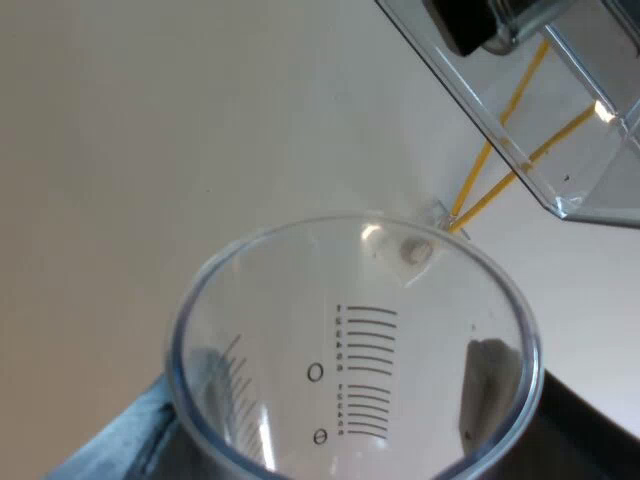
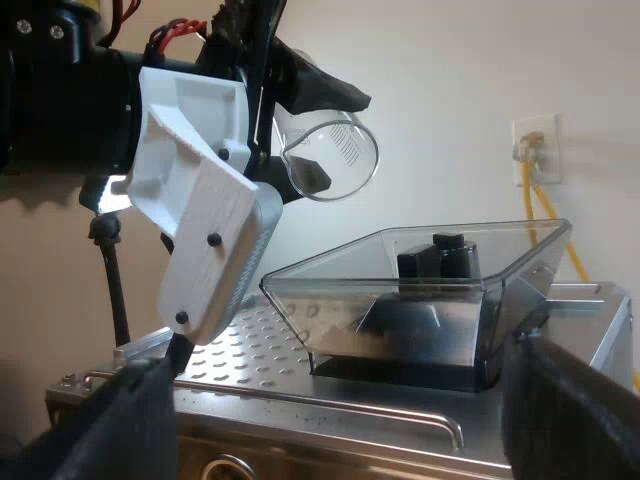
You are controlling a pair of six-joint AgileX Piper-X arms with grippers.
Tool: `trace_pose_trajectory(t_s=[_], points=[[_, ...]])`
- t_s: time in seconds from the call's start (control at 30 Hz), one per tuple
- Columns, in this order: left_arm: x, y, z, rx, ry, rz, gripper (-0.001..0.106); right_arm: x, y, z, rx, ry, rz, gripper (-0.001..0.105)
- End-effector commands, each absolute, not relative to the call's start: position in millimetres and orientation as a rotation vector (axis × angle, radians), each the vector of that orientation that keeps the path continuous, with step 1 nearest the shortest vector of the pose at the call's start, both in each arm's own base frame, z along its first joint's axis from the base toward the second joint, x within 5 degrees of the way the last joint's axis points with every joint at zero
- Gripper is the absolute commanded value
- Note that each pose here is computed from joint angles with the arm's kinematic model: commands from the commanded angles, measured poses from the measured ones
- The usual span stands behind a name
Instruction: Pour the beans into the coffee machine
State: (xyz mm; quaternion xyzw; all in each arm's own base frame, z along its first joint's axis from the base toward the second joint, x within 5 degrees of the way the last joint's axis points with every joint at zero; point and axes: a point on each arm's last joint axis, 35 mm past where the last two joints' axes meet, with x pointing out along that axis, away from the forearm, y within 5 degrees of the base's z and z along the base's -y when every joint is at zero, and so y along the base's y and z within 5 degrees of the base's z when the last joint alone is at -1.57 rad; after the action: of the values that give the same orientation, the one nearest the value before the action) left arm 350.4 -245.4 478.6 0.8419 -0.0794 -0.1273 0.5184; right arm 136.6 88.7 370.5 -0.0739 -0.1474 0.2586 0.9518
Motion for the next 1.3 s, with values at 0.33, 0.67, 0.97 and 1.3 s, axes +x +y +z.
trace_pose_trajectory(t_s=[0.33, 0.67, 0.97, 1.3], points=[[347.1, -246.2, 485.1, 1.830, -0.217, -0.320, 0.019, 134.7, 87.8, 374.6, -0.145, -0.325, 0.526, 0.069], [342.8, -235.8, 494.0, 1.351, -0.043, -0.194, 0.019, 134.7, 87.8, 374.6, -0.145, -0.325, 0.526, 0.069], [330.1, -220.9, 511.3, 1.014, 0.029, -0.042, 0.019, 134.6, 88.1, 374.2, -0.147, -0.323, 0.536, 0.069], [298.8, -196.7, 518.7, 0.770, 0.163, -0.118, 0.019, 131.8, 89.9, 373.0, -0.173, -0.314, 0.621, 0.069]])
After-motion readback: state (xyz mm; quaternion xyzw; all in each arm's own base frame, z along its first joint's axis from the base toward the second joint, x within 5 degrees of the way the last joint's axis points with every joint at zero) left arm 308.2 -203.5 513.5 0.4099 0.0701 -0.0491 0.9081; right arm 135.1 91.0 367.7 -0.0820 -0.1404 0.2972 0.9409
